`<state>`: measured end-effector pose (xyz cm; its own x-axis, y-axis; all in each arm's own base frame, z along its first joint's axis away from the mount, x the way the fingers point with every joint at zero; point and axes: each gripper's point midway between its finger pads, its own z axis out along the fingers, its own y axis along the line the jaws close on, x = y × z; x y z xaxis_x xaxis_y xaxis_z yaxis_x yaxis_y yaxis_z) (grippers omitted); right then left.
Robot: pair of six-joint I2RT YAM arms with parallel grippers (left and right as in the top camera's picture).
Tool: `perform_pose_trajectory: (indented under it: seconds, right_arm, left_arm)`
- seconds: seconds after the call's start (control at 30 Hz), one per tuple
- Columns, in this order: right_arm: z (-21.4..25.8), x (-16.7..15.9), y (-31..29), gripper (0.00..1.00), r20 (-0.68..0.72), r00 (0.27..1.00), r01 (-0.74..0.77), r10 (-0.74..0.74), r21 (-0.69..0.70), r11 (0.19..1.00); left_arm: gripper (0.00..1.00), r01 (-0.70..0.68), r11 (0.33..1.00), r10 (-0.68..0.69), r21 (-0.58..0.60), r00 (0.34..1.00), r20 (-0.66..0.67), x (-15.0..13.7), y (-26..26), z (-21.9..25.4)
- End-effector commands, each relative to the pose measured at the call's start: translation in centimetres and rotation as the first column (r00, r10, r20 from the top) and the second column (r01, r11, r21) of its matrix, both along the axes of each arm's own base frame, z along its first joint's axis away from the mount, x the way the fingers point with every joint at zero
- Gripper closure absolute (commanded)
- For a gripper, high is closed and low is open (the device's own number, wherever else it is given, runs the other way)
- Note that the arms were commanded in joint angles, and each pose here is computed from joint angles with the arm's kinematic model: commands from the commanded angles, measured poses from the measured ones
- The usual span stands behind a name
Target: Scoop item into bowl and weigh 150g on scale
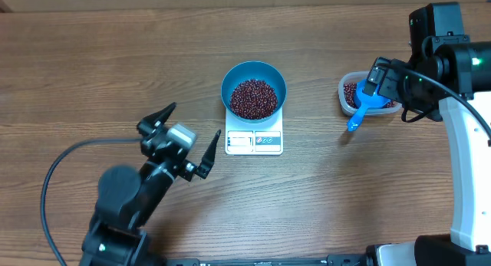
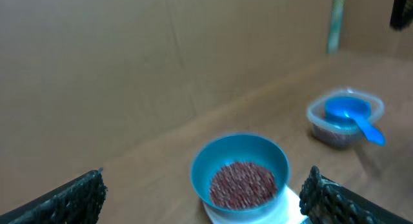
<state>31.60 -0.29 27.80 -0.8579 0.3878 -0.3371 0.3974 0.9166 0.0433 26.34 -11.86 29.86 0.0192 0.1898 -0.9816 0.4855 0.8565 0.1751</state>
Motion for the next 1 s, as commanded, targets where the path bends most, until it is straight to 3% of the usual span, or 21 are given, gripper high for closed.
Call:
perform_pose_trajectory:
  seconds: [0.0, 0.27, 0.4, 0.97]
  right_arm:
    - [1.0, 0.1, 0.0, 0.0, 0.033, 0.999, -0.013, 0.013, 0.001, 1.0]
    - [1.0, 0.1, 0.0, 0.0, 0.033, 0.999, -0.013, 0.012, 0.001, 1.0]
    - [1.0, 0.1, 0.0, 0.0, 0.033, 0.999, -0.013, 0.013, 0.001, 1.0]
    - [1.0, 0.1, 0.0, 0.0, 0.033, 0.999, -0.013, 0.013, 0.001, 1.0]
  left_arm:
    - [0.01, 0.018, 1.0, -0.017, -0.018, 0.995, 0.099, -1.0, 0.5, 0.0]
    - [0.0, -0.044, 0.996, 0.067, -0.074, 0.936, 0.344, -2.8, 3.2, 0.7]
    - [0.0, -0.079, 0.993, 0.106, -0.084, 0.909, 0.403, -3.5, 4.3, 0.5]
    - [0.0, -0.169, 0.976, 0.212, -0.139, 0.892, 0.4, -4.0, 6.9, -3.7]
